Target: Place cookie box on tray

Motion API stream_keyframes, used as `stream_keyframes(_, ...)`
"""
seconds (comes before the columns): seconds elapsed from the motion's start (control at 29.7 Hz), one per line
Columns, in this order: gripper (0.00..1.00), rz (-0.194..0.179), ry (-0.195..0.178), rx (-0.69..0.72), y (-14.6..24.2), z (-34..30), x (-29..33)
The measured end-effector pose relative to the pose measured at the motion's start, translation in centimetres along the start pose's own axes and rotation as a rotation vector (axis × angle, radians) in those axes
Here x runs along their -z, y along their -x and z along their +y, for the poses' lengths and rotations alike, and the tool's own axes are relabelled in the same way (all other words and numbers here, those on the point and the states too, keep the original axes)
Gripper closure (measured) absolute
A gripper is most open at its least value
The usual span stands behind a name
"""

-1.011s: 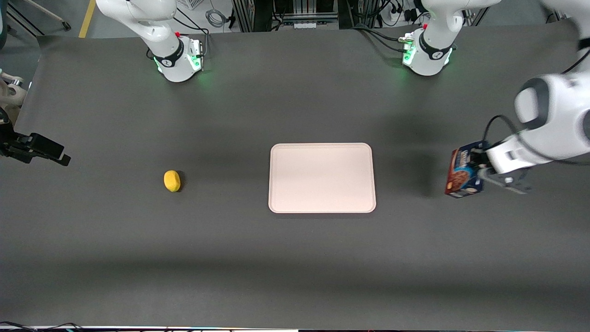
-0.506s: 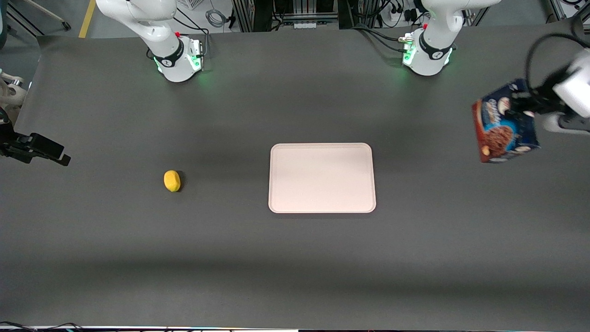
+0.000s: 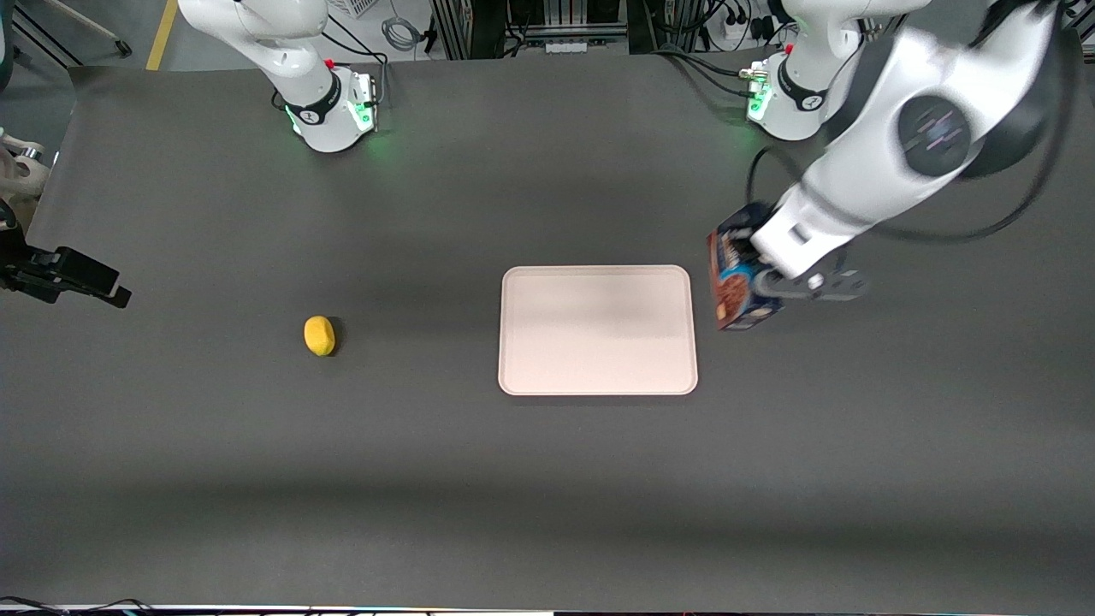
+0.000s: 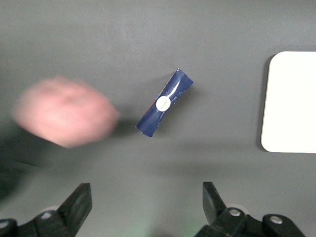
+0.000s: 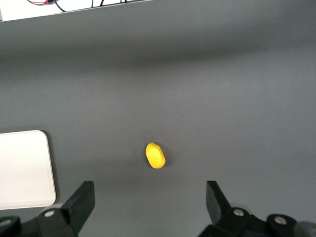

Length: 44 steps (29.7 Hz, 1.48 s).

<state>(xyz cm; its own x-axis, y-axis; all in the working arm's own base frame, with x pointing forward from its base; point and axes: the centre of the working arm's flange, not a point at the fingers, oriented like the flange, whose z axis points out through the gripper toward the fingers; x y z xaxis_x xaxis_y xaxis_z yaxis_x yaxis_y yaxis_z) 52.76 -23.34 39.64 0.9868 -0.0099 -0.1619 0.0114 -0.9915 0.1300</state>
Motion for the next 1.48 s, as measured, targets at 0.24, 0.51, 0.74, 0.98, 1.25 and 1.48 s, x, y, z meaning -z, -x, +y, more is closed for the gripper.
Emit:
stream_keyframes(0.24,0.89,0.025,-0.013,0.026,-1.5,0.8,-6.4)
stream_keyframes(0.51,0.89,0.053,-0.035,0.009,-1.7,2.1,-11.4)
stream_keyframes(0.74,0.55,0.065,-0.048,-0.015,-2.0,2.0,-12.9)
stream_keyframes(0.98,0.24,0.073,-0.051,-0.017,-2.2,2.0,-12.6)
stream_keyframes(1.25,0.00,0.084,-0.088,0.009,-3.1,1.3,-7.0)
stream_keyframes(1.48,0.00,0.100,-0.167,0.098,-2.7,-1.7,7.0)
